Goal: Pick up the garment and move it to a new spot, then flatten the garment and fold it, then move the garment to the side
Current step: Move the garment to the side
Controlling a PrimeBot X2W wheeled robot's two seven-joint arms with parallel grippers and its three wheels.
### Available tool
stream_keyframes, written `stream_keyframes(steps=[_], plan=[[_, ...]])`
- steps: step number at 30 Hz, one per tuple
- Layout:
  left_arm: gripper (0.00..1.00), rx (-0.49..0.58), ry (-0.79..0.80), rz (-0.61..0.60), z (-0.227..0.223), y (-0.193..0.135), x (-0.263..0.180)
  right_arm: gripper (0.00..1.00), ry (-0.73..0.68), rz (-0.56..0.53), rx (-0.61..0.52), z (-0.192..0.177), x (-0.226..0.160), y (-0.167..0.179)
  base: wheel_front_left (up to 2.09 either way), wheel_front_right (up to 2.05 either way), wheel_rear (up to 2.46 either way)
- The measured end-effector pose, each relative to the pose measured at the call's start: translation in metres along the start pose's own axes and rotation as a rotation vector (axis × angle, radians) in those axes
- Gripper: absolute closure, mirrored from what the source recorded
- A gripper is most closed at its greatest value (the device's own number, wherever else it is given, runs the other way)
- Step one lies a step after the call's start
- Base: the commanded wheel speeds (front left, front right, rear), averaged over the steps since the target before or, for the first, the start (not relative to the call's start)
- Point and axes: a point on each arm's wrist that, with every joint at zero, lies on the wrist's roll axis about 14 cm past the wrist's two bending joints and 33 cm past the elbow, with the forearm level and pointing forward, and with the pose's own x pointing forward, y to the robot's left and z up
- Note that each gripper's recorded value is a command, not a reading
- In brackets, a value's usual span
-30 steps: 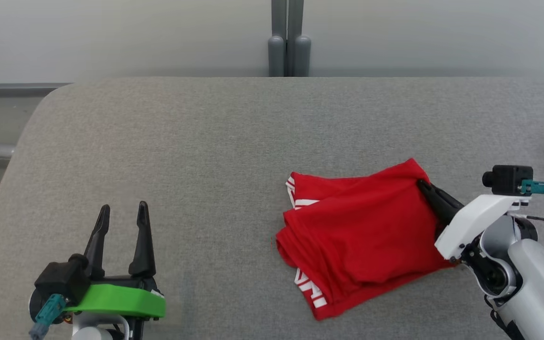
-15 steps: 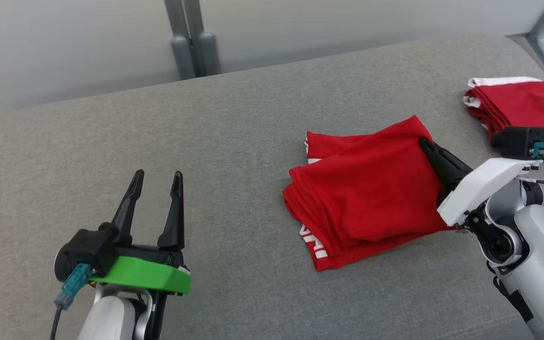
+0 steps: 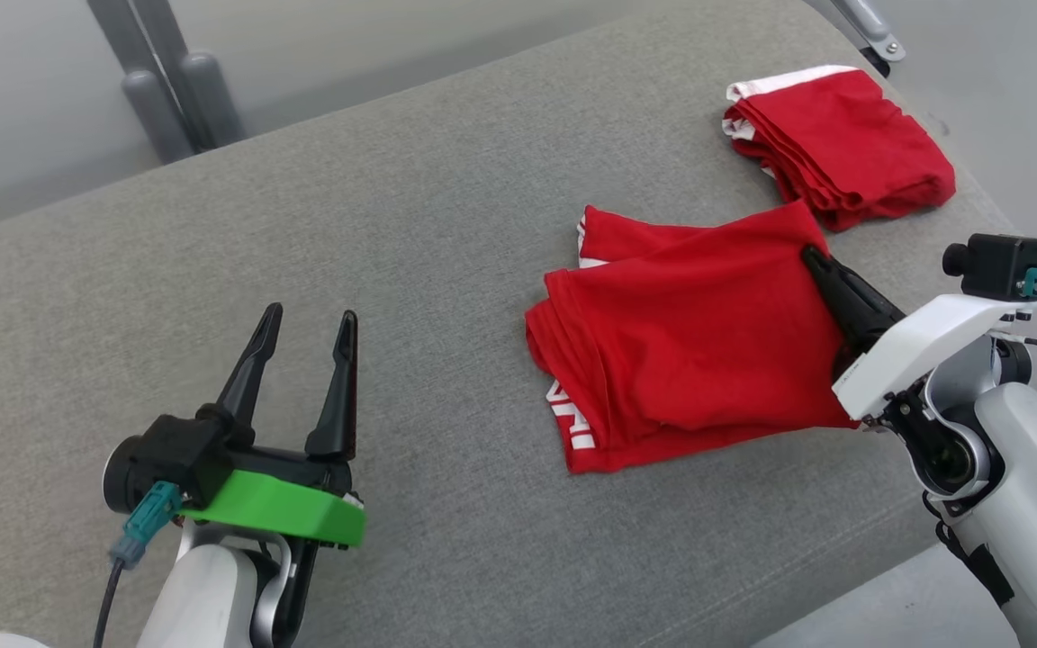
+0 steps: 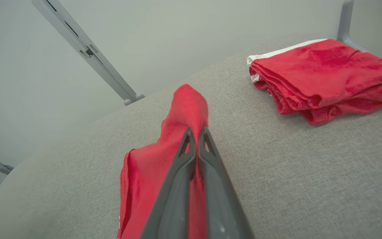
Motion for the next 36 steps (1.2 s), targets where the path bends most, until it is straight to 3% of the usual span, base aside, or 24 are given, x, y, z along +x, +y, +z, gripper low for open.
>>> stream_keyframes(steps=[9, 18, 24, 36], plan=[[0.00, -0.015, 0.037, -0.025, -0.019, 0.004, 0.011, 1.00, 0.018, 0.005, -0.004, 0.001, 0.023, -0.001, 0.00, 0.00, 0.00], [0.00, -0.004, 0.058, -0.006, -0.029, 0.031, 0.020, 1.00, 0.031, 0.031, -0.066, 0.044, 0.076, -0.008, 0.00, 0.00, 0.00], [0.00, 0.000, 0.085, 0.026, -0.044, 0.056, 0.021, 1.00, 0.075, -0.044, -0.158, 0.059, 0.103, -0.047, 0.00, 0.00, 0.00], [0.00, 0.000, 0.163, 0.124, -0.080, 0.105, 0.003, 1.00, 0.130, -0.320, -0.310, 0.062, 0.139, -0.148, 0.00, 0.00, 0.00]])
